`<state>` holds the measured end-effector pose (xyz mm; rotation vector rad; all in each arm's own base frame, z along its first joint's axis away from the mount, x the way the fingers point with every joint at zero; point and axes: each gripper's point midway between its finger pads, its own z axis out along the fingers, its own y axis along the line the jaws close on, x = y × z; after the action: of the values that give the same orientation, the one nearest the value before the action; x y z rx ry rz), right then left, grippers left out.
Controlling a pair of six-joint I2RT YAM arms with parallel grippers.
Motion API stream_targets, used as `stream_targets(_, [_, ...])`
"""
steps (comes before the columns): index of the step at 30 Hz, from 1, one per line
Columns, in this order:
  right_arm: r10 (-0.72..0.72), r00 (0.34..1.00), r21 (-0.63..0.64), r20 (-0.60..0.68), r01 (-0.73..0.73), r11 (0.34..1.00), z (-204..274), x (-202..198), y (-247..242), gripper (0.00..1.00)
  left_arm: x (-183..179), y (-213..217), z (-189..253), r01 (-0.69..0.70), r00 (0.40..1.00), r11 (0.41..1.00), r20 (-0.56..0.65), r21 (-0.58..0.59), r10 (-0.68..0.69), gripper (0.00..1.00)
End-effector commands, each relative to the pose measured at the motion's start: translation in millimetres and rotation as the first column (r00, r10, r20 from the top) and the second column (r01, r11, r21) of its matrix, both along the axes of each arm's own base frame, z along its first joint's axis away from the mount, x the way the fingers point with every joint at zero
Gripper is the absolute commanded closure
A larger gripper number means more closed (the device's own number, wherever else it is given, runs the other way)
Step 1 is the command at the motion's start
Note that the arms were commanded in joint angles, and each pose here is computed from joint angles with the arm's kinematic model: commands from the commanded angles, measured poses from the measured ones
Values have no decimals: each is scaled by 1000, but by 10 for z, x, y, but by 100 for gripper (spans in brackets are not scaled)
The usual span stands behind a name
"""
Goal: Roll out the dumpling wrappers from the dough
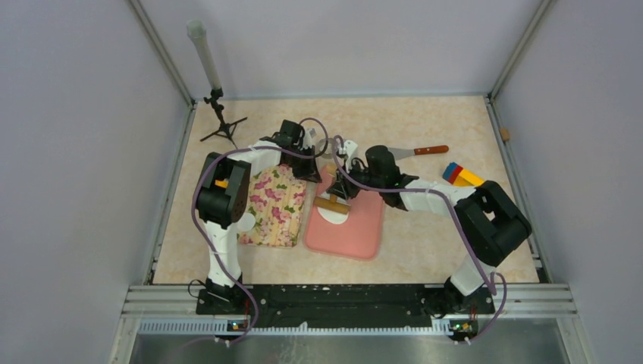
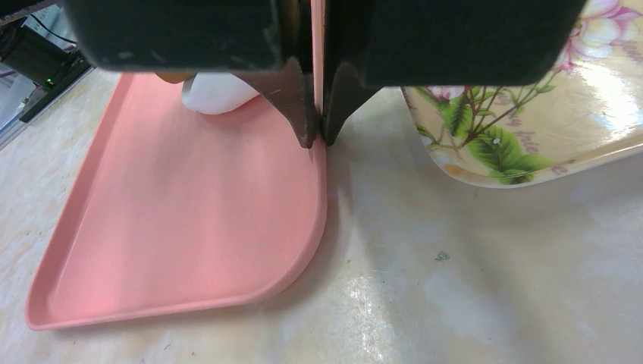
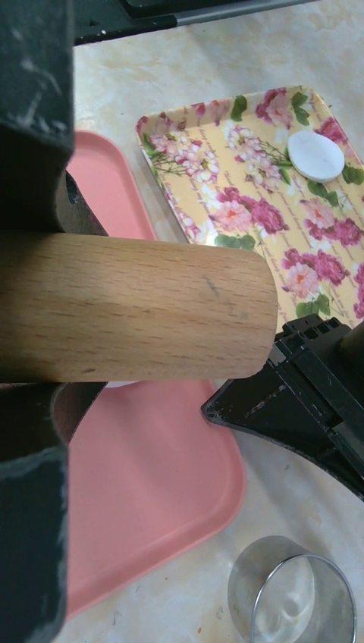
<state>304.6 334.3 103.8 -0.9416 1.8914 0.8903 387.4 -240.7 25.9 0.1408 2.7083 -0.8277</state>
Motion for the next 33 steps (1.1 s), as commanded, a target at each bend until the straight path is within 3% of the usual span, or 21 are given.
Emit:
stream_targets(1, [22, 967, -301, -253, -101, 948, -970, -584, -494, 100, -244, 183, -208, -5, 996, 996, -87, 84, 12, 100])
stream_targets(33, [127, 916, -280, -381, -245, 928, -956, -915, -473, 100, -251, 174, -187, -4, 996, 997, -86, 75, 10, 100])
